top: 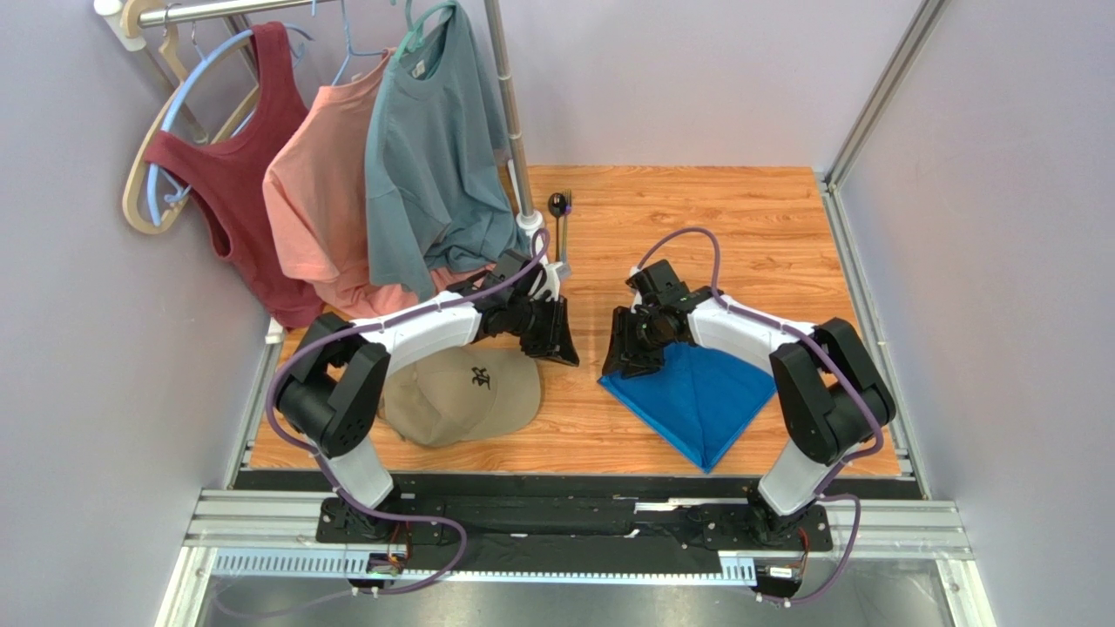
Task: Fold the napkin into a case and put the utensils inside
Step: Fold the top corner of the square-folded napkin at the center of the board, then smooth out the upper triangle-folded napkin at the center of the board.
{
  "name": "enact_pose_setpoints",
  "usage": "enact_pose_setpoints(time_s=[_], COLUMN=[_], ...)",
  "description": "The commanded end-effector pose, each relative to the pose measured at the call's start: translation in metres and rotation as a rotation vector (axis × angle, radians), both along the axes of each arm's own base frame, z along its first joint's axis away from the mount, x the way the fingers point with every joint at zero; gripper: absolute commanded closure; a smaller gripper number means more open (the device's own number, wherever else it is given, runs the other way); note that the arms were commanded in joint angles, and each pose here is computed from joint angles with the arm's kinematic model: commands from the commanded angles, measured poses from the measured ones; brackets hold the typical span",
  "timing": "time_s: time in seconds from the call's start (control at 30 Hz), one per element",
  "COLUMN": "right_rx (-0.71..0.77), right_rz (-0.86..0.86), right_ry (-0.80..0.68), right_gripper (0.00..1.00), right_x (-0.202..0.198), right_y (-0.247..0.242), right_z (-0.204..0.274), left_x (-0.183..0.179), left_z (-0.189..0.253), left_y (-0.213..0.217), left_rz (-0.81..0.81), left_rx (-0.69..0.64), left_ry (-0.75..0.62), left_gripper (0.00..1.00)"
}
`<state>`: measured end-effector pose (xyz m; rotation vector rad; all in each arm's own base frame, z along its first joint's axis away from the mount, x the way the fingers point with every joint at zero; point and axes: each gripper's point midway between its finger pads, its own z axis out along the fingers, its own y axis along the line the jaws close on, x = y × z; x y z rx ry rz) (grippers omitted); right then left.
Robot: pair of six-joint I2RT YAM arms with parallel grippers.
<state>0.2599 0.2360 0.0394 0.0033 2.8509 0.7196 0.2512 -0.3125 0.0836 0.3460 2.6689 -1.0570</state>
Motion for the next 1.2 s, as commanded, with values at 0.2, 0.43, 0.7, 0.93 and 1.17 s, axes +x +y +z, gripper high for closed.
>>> enact_pose_setpoints(time_s=[0.2,0.43,0.7,0.93,1.17], right_rx=[0.051,0.061,0.128,0.125,0.131], right_rz=[-0.114,-0.158,-0.177,-0.197,-0.209], right_ry=[-0.170,-0.172,-0.145,-0.147,-0.148], right_gripper=[0.53,0.78,0.83,0.83,0.81], right_x=[0.039,0.067,0.087,0.092,0.100], right_y=[-0.046,-0.080,-0.084,-0.088,-0.091], right_z=[0.061,0.050,0.042,0.036,0.035], left_x=[0.014,0.024,0.019,0.008,-0.002], left_z=[0.030,0.000,-0.025,-0.040,-0.053], left_y=[-0.068,-0.097,-0.090,-0.081,-0.071], left_rz=[-0.091,-0.104,-0.100,-0.095,-0.092], left_rx=[-0.160,-0.151,-0.099,-0.075,-0.053], left_ry=[-0.026,0.026,0.043,0.072,0.091], left_gripper=[0.84,0.89,0.89,0.89,0.90])
